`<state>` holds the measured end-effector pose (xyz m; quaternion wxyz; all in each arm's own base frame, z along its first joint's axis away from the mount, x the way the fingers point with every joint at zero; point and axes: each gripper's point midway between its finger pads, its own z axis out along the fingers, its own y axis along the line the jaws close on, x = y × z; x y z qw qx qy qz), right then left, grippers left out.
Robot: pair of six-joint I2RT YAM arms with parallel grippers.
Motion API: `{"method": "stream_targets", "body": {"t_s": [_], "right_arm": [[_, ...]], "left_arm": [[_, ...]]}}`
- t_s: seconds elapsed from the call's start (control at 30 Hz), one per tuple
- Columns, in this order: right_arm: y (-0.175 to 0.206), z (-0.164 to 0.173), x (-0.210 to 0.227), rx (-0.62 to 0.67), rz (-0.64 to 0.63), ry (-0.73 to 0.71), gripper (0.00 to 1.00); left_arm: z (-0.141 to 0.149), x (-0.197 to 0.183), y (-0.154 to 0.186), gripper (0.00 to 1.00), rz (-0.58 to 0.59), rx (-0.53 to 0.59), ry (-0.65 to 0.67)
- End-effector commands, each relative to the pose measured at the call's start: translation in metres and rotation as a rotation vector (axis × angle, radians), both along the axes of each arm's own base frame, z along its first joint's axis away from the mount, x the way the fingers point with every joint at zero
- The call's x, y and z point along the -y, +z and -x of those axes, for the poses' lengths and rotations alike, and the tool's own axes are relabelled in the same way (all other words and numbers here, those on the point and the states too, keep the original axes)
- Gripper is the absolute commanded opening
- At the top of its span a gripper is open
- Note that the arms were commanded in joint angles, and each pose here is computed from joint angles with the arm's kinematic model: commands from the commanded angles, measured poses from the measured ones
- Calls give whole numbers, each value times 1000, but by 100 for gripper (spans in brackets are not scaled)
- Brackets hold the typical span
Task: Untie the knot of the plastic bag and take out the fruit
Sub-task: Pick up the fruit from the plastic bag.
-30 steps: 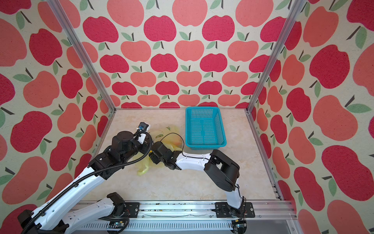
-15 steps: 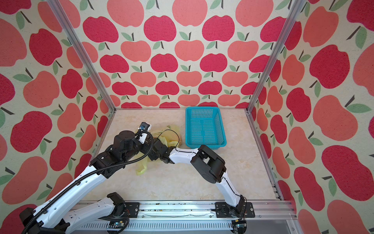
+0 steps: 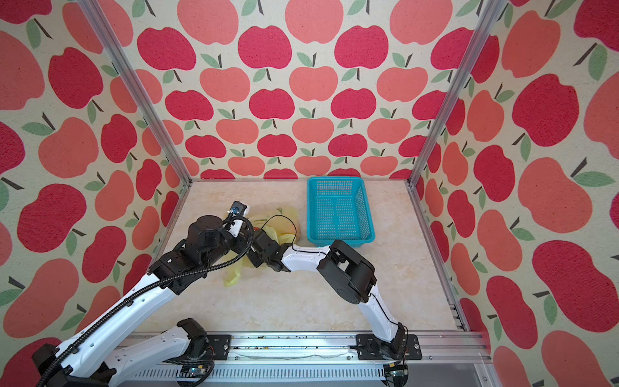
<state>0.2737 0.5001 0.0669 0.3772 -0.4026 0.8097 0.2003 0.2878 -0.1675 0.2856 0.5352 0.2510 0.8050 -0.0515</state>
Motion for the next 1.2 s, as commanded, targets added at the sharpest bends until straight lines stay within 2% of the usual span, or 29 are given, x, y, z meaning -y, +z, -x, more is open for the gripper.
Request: {"method": "stream_targets", "body": {"t_s": [0.0, 0.23, 0.57, 0.7, 0.83, 0.9, 1.17], "right_arm": [[23, 13, 10, 8, -28, 16, 22], [51, 24, 25, 40, -117, 12, 8], [51, 27, 25, 32, -115, 22, 0], [78, 52, 25, 104, -159, 104, 1], [101, 72, 43, 191, -219, 142, 2], [114, 94, 50, 212, -256, 183, 2], [185, 118, 123, 367, -436, 161, 2]], "left_arm": [[-2, -6, 6, 0, -9, 27, 21], [-2, -8, 1, 0, -2, 23, 25], [-6, -7, -3, 0, -6, 8, 26], [-9, -10, -2, 0, -2, 9, 35], [-11, -10, -9, 0, 0, -4, 36], [-13, -10, -11, 0, -2, -11, 39], [-16, -7, -21, 0, 1, -11, 20]]}}
